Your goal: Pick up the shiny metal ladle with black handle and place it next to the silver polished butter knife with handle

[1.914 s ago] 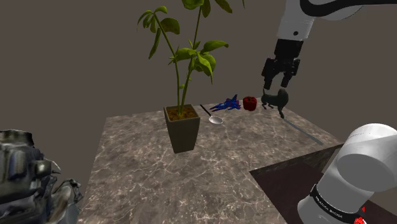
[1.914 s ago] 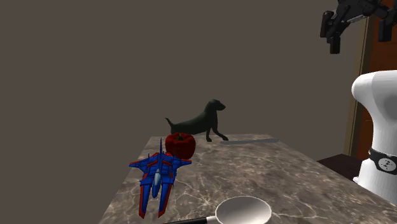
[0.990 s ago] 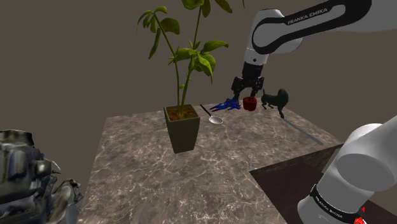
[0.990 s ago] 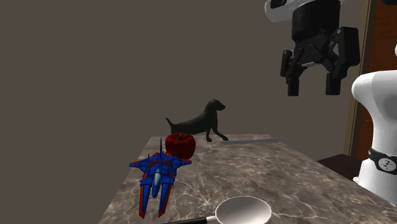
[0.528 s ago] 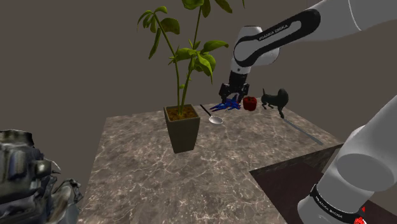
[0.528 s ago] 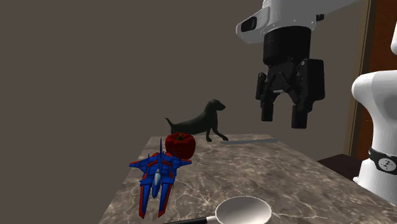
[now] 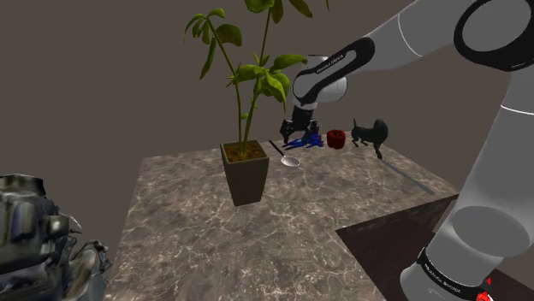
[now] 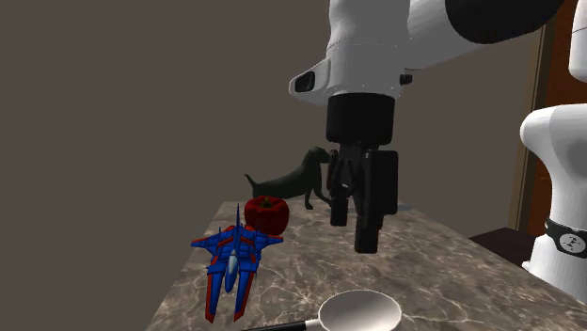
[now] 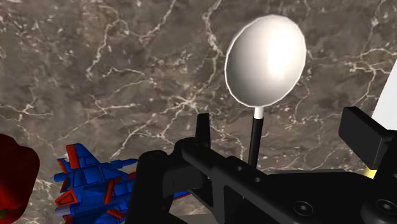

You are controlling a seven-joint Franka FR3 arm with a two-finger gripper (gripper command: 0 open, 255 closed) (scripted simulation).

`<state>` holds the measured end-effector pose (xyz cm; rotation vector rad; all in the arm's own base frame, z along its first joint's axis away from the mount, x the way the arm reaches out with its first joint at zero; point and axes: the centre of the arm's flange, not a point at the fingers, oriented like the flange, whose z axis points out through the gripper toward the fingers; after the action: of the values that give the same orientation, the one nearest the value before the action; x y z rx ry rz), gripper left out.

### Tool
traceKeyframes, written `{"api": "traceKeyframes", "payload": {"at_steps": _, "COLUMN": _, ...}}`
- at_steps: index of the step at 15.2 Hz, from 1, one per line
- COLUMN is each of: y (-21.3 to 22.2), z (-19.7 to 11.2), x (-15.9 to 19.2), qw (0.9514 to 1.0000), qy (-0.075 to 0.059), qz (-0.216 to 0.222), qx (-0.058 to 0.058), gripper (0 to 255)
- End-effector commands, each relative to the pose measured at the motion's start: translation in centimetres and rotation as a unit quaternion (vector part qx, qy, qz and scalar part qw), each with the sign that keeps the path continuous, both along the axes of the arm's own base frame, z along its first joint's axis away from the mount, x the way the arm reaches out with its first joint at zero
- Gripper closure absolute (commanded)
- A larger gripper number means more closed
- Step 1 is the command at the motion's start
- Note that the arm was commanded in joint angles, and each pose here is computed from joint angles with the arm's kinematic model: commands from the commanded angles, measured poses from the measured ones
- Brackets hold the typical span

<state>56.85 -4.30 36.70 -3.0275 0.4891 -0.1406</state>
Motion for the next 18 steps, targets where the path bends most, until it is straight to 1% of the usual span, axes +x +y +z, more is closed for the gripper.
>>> {"api": "traceKeyframes", "payload": {"at_steps": 1, "y": -0.4, "z": -1.7, "x": 2.0, "qw": 1.0000, "qy": -0.004, "qz": -0.004, "qx": 0.000, "gripper": 0}}
{"api": "traceKeyframes", "payload": {"at_steps": 8, "y": -1.7, "z": -6.6, "x": 9.1, "qw": 0.9997, "qy": -0.017, "qz": -0.019, "qx": 0.000, "gripper": 0}}
{"api": "traceKeyframes", "payload": {"at_steps": 15, "y": -1.5, "z": -10.3, "x": 9.6, "qw": 0.9997, "qy": -0.017, "qz": -0.019, "qx": 0.000, "gripper": 0}}
{"api": "traceKeyframes", "payload": {"at_steps": 18, "y": -1.5, "z": -10.6, "x": 9.7, "qw": 0.9997, "qy": -0.017, "qz": -0.019, "qx": 0.000, "gripper": 0}}
